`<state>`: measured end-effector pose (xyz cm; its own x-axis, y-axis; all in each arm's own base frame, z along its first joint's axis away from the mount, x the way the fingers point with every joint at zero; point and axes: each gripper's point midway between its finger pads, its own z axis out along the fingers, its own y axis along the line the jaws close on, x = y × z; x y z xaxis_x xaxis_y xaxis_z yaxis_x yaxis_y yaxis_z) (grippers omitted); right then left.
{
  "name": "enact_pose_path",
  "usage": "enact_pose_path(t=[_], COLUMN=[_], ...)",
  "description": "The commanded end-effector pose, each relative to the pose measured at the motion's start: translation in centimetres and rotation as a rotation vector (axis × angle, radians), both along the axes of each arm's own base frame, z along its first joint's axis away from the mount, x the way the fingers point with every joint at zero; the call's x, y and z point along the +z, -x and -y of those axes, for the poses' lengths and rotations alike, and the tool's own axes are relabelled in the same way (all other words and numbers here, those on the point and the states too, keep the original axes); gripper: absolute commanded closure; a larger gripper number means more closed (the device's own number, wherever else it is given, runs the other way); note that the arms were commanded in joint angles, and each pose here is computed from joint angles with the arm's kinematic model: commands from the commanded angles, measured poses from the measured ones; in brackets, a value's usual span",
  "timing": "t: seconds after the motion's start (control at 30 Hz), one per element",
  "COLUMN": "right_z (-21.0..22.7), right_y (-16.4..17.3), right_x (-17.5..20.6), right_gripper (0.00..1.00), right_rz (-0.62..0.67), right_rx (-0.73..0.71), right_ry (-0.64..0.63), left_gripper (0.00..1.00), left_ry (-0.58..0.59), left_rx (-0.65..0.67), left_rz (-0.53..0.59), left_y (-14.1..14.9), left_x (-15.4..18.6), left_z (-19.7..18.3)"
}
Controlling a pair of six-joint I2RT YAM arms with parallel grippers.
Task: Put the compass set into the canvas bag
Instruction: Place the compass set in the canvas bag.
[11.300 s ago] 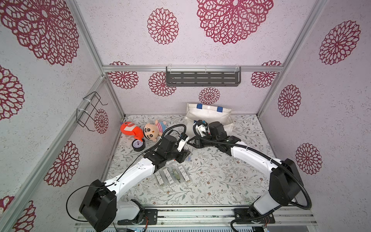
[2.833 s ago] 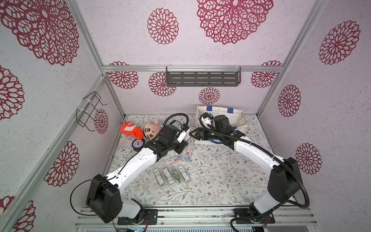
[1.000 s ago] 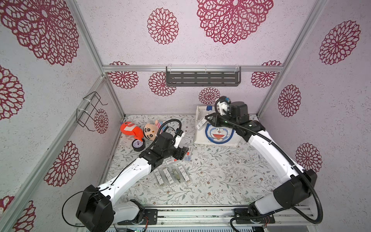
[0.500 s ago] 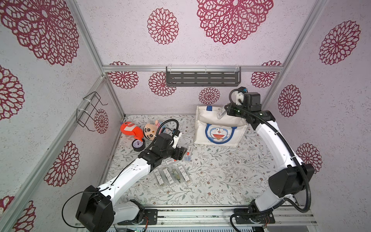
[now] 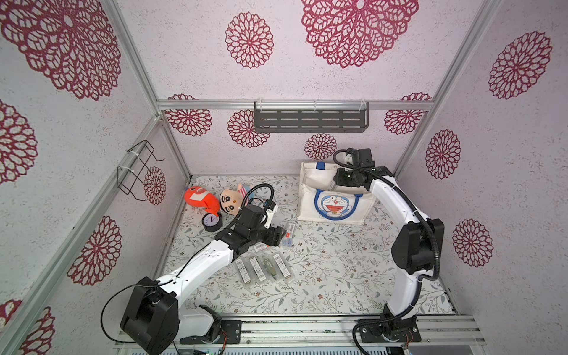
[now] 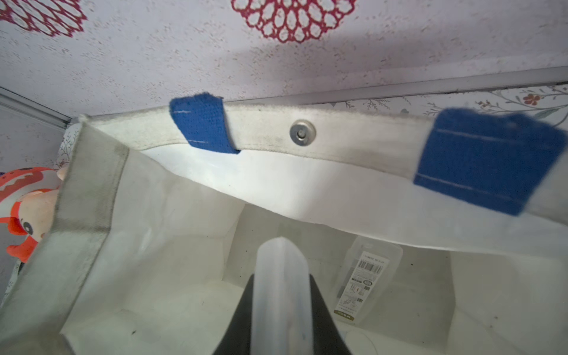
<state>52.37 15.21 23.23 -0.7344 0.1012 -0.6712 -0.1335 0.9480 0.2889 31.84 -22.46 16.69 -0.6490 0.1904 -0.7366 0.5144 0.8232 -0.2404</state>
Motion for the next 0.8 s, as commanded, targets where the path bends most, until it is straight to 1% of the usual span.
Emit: enact_pose_path(t=[0.0, 0.27, 0.5, 0.77], right_z=[0.0, 0.2, 0.3, 0.9], right_y=[-0.6, -1.0, -0.4, 0.3], right_x=[2.1, -1.9, -4.0, -6.1], right_gripper=[1.00, 1.00, 1.00, 0.85], right_rz=[0.050, -0.033, -0.071, -0.107], right_rx=[0.022, 0.026, 0.031, 0.017], right_ry=[0.012, 0.054, 0.062, 0.080], left_gripper=[0.25, 0.25, 0.25, 0.25], left_ry=[0.018, 0.010, -0.004, -0.019], left_rx=[0.009, 0.006, 0.023, 0.021], left_rz=[0.004, -0.014, -0.032, -0.047], left_y=[-0.5, -0.5, -0.8, -1.1], left_x=[0.1, -0.5, -1.2, -2.5], left_z=[0.2, 0.3, 0.0, 0.0])
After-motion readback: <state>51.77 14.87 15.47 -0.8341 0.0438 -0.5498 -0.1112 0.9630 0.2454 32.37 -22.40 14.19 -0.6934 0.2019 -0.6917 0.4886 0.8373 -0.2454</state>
